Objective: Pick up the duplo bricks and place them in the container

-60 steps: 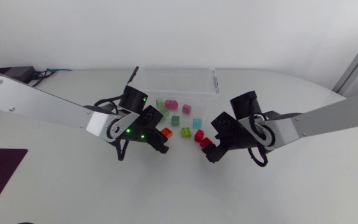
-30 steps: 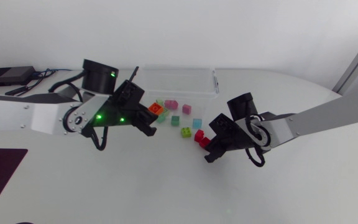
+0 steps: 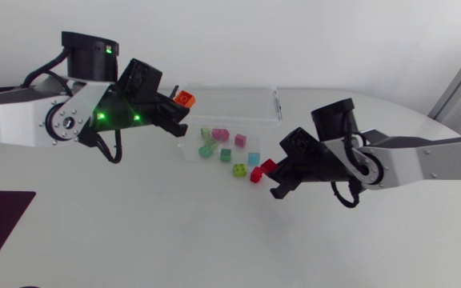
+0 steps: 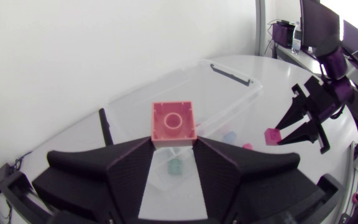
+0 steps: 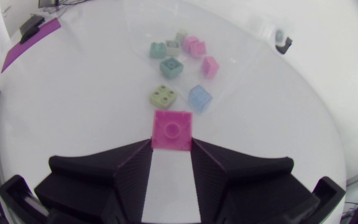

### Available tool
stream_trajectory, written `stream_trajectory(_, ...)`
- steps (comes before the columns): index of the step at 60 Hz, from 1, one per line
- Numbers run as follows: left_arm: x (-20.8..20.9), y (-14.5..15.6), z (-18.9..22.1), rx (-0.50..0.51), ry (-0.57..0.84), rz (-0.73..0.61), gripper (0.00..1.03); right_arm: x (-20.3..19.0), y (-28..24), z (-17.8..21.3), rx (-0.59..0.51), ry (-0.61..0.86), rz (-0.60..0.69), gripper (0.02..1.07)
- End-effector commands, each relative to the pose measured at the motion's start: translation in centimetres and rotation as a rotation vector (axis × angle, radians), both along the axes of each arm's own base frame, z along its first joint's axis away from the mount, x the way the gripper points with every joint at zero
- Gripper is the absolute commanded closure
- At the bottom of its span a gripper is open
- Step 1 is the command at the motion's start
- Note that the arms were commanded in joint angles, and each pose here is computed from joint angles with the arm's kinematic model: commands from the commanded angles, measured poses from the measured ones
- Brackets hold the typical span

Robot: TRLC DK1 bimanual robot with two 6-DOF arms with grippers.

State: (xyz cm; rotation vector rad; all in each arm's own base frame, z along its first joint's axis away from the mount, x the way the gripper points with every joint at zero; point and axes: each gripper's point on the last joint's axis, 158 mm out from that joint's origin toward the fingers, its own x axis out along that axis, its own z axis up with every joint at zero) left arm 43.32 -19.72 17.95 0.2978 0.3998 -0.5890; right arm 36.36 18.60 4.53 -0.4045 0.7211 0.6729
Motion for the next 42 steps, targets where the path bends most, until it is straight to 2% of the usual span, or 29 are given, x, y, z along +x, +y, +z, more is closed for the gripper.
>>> stream_trajectory(1,2.0,0.2,0.7,-0.016,-0.013,0.027,0.59,-1.0,-0.2,1.4,-0.004,-0.019,0.01,0.94)
stream_trajectory(13,4.8,-0.1,-0.2,-0.018,0.0,0.042,0.58,-1.0,0.1,5.3,0.022,-0.07,0.01,0.94)
stream_trajectory(28,8.4,0.7,-2.8,0.0,0.026,0.086,0.57,-0.4,0.8,8.3,0.038,-0.11,0.01,0.94)
stream_trajectory(33,9.2,1.1,-3.5,0.005,0.034,0.098,0.43,0.0,1.1,9.2,0.043,-0.126,0.012,0.94)
stream_trajectory(40,9.3,1.7,-3.7,0.005,0.039,0.109,0.42,0.5,1.4,10.4,0.053,-0.143,0.009,0.94)
stream_trajectory(42,9.0,1.7,-3.6,0.007,0.041,0.107,0.38,0.6,1.5,10.8,0.055,-0.147,0.009,0.94)
